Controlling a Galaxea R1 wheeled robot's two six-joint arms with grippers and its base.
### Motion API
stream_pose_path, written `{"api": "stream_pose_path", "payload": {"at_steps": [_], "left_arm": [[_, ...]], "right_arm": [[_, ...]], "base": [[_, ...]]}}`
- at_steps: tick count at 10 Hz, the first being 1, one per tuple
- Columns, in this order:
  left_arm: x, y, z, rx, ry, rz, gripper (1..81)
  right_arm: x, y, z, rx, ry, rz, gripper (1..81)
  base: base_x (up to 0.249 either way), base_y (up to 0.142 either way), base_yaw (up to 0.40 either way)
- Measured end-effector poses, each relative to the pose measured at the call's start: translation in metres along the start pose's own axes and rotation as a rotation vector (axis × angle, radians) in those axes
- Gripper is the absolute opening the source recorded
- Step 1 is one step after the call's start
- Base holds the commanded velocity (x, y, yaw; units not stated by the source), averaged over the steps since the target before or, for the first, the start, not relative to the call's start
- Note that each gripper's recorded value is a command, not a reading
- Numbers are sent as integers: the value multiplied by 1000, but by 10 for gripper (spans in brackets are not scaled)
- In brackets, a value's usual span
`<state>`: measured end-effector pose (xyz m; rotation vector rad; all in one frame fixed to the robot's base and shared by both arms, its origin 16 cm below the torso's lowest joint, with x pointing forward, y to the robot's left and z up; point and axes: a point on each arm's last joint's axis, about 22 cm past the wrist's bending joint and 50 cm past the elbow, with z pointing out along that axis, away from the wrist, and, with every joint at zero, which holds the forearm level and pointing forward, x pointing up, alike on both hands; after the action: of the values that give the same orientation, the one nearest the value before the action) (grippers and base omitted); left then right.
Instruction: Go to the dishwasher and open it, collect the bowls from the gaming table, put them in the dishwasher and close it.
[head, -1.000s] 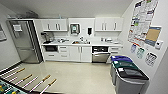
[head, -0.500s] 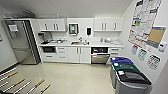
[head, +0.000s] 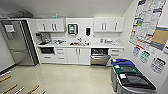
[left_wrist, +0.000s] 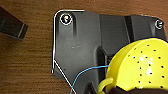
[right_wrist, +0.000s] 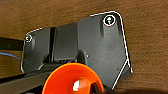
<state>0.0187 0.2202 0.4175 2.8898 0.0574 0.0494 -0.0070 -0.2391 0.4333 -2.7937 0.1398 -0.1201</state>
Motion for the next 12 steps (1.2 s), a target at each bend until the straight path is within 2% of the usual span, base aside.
{"api": "stream_pose_path", "payload": {"at_steps": [12], "left_arm": [[0, -2, 0, 2, -1, 0, 10]], "right_arm": [[2, -1, 0, 1, 1, -1, 10]], "base": [[194, 0, 0]]}}
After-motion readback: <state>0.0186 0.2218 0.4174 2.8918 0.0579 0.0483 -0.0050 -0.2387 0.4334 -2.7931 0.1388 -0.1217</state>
